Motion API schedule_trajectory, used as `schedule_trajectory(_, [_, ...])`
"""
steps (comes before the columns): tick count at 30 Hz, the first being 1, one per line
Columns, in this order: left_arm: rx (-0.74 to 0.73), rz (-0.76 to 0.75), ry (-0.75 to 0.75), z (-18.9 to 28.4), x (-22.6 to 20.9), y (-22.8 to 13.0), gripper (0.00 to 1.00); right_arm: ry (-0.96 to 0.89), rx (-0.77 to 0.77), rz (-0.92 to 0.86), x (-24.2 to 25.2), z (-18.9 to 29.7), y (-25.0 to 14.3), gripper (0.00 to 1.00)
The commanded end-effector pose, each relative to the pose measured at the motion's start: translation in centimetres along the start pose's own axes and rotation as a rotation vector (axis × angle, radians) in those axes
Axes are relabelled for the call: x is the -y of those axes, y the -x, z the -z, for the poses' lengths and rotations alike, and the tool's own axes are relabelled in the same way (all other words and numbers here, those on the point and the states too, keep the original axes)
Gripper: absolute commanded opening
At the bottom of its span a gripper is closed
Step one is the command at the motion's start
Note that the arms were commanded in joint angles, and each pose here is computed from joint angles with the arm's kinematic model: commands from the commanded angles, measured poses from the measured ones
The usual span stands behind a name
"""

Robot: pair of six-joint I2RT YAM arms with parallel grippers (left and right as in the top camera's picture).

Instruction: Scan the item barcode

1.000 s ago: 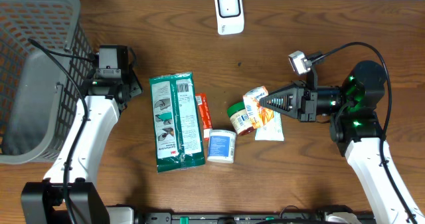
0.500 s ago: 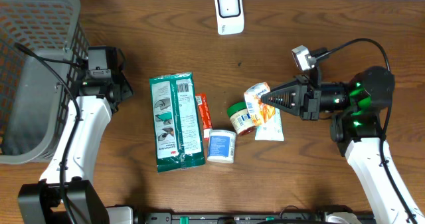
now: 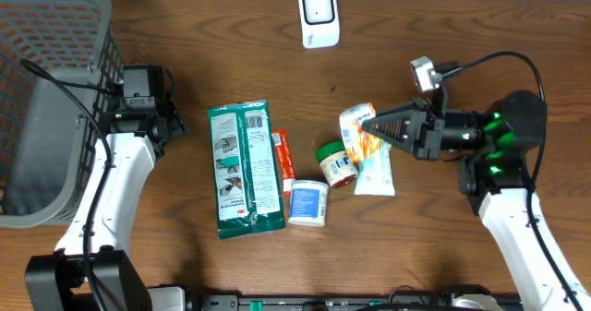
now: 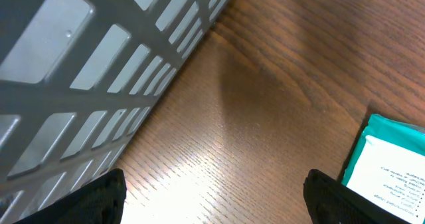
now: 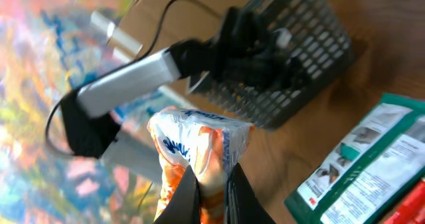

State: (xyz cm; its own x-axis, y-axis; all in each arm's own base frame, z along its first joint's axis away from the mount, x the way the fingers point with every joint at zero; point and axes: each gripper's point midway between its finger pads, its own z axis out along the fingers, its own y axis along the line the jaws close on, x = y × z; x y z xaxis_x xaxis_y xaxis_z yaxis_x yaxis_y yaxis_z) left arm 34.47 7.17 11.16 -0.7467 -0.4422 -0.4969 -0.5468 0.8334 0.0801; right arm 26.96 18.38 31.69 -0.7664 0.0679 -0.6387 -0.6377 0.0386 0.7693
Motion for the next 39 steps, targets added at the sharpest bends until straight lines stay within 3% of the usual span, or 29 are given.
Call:
schedule_trajectory(1, [-0.013, 0.002, 0.026, -0.5, -0.5, -0.5, 0.85, -0.132, 0.113, 0.018, 4.5, 0.4, 1.7, 0.01])
schedule_trajectory(8, [-0.013, 0.002, 0.026, -0.5, -0.5, -0.5, 0.86, -0.568, 0.118, -0.012, 15.6, 2.8, -1.5, 0.01])
schedule_trajectory(12, [-0.013, 0.002, 0.026, -0.5, -0.5, -0.5, 0.86, -0.726, 0.093, -0.025, 17.2, 4.7, -2.7, 0.01])
schedule_trajectory(16, [-0.013, 0.002, 0.026, -0.5, -0.5, -0.5, 0.86, -0.953, 0.085, -0.033, 16.6, 7.8, -1.5, 0.01])
schedule_trajectory(21, [-0.013, 0.002, 0.026, -0.5, -0.5, -0.5, 0.86, -1.325, -0.053, 0.010, 12.7, 11.7, 1.6, 0.01])
schedule_trajectory(27, [-0.013, 0.002, 0.026, -0.5, -0.5, -0.5, 0.86, -1.570, -0.197, 0.102, 7.7, 13.1, 6.2, 0.01])
schedule_trajectory(34, [-0.013, 0.002, 0.026, -0.5, -0.5, -0.5, 0.86, -1.716, -0.331, 0.276, 7.5, 10.6, 12.3, 0.01])
schedule_trajectory(39, [-0.013, 0.002, 0.026, -0.5, -0.5, -0.5, 0.86, -1.887, -0.407, 0.557, 8.6, 6.8, 17.3, 0.01])
